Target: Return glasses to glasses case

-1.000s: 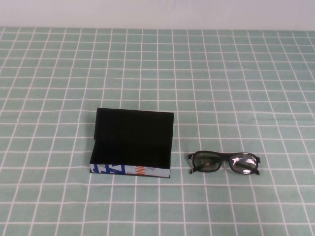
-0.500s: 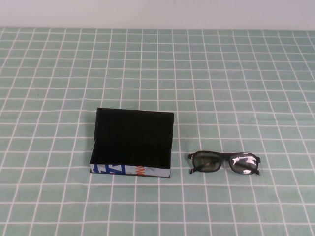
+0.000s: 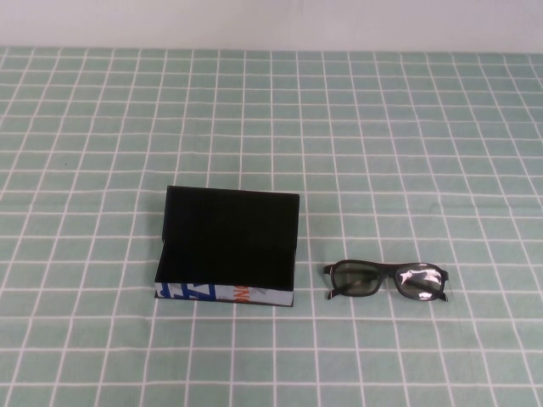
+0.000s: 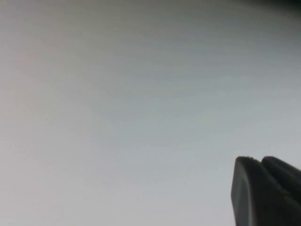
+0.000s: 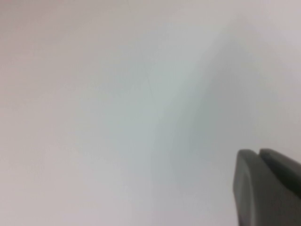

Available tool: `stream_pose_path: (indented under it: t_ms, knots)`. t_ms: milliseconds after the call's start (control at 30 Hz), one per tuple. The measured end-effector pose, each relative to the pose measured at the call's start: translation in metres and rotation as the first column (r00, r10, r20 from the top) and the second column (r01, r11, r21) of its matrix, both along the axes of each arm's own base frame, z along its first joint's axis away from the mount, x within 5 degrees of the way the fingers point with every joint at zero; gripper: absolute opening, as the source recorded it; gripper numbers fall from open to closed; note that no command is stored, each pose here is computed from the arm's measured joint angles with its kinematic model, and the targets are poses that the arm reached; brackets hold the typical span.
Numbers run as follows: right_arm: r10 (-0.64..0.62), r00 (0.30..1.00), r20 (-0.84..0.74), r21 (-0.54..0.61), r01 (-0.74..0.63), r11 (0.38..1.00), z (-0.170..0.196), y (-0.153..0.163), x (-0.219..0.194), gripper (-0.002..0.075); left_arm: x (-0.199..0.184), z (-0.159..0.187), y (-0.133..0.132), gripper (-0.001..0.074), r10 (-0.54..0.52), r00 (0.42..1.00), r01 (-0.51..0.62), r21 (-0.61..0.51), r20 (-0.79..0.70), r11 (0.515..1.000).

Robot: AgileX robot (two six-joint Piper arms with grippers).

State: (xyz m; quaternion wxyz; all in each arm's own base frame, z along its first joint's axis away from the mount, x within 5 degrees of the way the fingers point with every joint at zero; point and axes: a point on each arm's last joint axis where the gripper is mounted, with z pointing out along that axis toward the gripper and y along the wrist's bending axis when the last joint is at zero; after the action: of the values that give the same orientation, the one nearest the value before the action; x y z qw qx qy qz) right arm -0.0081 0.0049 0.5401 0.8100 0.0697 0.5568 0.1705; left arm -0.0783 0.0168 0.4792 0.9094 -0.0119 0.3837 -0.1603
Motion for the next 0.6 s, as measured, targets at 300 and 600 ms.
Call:
stream_pose_path:
  t_ms: [300,600]
  knots:
    - [0.19,0.775,-0.603,-0.036,-0.264,0.964,-0.047,0.028,0.129,-0.0011,0.086,0.003,-0.009,-0.0002,0.058,0.791,0.014,0.114,-0.609,0.993]
    - [0.079,0.439,-0.895,-0.207,-0.565,0.799,-0.116,0.047,0.218,-0.0011,0.145,-0.017,-0.018,-0.0002,0.182,0.565,0.022,0.235,-0.805,0.972]
